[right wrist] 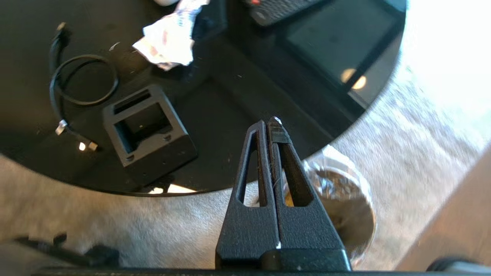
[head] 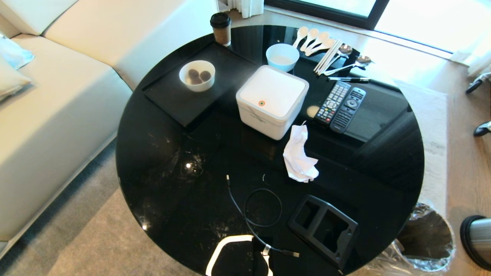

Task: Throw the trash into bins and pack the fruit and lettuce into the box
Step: Grab a tissue

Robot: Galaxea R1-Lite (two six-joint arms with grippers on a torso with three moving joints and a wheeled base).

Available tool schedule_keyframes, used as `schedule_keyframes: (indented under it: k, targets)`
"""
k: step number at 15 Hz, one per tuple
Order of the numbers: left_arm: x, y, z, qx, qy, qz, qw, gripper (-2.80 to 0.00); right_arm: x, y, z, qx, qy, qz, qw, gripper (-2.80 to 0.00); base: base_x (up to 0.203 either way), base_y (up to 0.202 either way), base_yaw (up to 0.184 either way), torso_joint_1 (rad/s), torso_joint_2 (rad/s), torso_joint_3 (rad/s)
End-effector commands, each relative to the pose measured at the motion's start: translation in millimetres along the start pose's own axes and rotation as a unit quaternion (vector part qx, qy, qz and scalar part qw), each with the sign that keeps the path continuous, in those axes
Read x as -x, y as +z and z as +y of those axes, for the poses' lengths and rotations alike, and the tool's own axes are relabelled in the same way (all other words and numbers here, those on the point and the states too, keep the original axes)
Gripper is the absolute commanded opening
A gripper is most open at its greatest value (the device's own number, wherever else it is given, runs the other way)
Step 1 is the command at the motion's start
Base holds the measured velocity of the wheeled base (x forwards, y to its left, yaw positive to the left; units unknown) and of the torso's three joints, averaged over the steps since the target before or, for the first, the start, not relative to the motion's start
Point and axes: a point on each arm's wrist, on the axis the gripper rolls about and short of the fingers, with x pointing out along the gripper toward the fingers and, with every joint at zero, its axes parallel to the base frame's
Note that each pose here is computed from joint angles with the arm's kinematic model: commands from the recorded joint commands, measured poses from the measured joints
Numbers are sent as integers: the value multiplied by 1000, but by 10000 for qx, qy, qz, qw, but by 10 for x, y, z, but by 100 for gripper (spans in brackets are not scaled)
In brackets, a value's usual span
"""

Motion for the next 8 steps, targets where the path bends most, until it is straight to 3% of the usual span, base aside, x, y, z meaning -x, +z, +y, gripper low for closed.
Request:
schedule_keyframes:
  k: [1, 4, 8]
  targets:
    - [-1, 0, 0, -3, 1, 6, 10000, -280, -456, 260, -152, 315, 562, 586, 9962, -280, 0, 0, 0, 0, 0, 0]
    - [-1, 0, 0, -3, 1, 6, 10000, -280, -949, 541, -301, 814, 1078, 744, 9880, -280, 0, 0, 0, 0, 0, 0]
    - [-1, 0, 0, -3, 1, 6, 10000, -280, -1501, 673, -294, 971, 1743, 910, 9757, -280, 0, 0, 0, 0, 0, 0]
